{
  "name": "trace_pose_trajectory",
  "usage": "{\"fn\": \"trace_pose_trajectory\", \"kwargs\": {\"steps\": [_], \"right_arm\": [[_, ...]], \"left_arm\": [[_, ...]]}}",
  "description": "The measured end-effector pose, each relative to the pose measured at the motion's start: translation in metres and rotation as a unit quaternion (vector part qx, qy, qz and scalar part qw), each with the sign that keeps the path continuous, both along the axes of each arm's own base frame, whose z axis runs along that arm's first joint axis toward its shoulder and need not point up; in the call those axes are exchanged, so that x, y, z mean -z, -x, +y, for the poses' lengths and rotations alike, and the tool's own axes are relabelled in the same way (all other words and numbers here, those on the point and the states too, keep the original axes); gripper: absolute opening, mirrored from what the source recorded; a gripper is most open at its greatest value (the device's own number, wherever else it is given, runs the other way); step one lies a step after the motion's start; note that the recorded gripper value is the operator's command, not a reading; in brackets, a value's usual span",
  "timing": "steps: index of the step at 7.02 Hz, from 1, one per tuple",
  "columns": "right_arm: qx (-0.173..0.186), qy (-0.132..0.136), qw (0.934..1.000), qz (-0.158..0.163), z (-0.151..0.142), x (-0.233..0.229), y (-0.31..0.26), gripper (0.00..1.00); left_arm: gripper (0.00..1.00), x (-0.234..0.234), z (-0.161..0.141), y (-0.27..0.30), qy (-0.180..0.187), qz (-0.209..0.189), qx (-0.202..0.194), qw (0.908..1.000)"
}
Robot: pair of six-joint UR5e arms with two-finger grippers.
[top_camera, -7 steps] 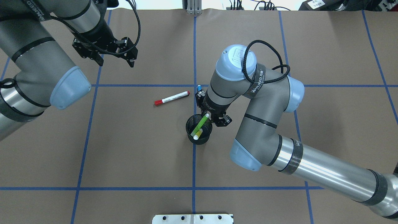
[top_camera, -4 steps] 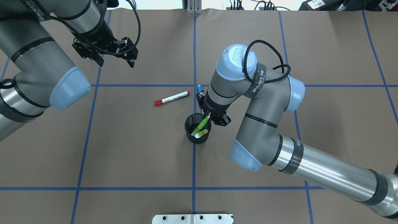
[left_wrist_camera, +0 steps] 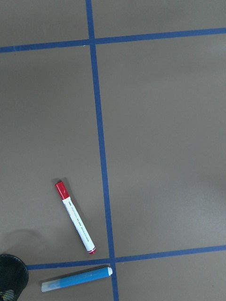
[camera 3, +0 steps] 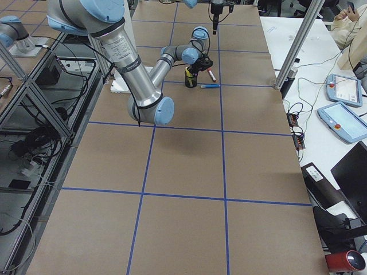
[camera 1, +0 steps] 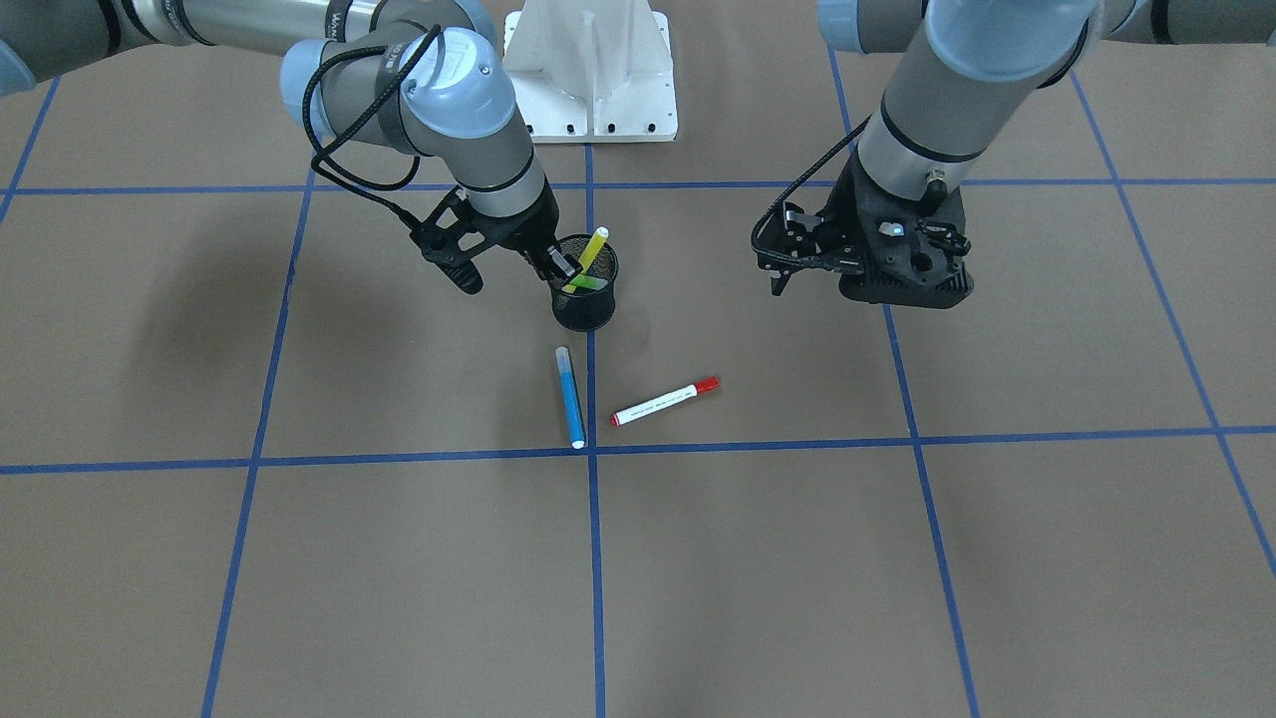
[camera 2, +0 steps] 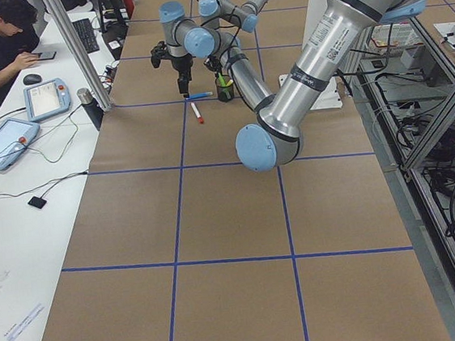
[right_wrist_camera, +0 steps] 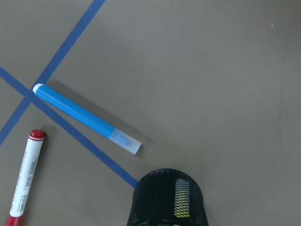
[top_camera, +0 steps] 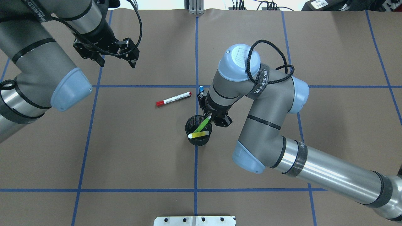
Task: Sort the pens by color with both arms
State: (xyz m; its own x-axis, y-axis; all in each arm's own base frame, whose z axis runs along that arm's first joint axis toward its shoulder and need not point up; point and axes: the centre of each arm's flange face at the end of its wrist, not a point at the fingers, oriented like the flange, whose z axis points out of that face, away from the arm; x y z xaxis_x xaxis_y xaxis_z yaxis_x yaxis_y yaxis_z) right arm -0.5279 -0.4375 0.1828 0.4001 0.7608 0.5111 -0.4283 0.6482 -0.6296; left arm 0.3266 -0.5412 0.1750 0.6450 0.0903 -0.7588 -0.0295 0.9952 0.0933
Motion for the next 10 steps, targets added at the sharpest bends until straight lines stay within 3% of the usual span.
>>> {"fn": "trace_pose_trajectory", "kwargs": {"steps": [2, 8, 10], "right_arm": [[0.000, -0.002, 0.9999, -0.013, 0.001, 0.011, -0.013, 0.04], [-0.021, 0.012, 0.9980, -0.059, -0.040, 0.048, -0.099, 0.03], [-0.016, -0.006, 0.9975, -0.069, -0.058, 0.062, -0.112, 0.03]], "left_arm": [[0.98, 0.000, 0.000, 0.000, -0.002, -0.001, 0.001, 1.0000], [0.98, -0.002, 0.001, -0.001, 0.000, -0.002, 0.001, 1.0000], [0.98, 0.000, 0.007, 0.004, -0.004, 0.001, 0.001, 1.0000]]}}
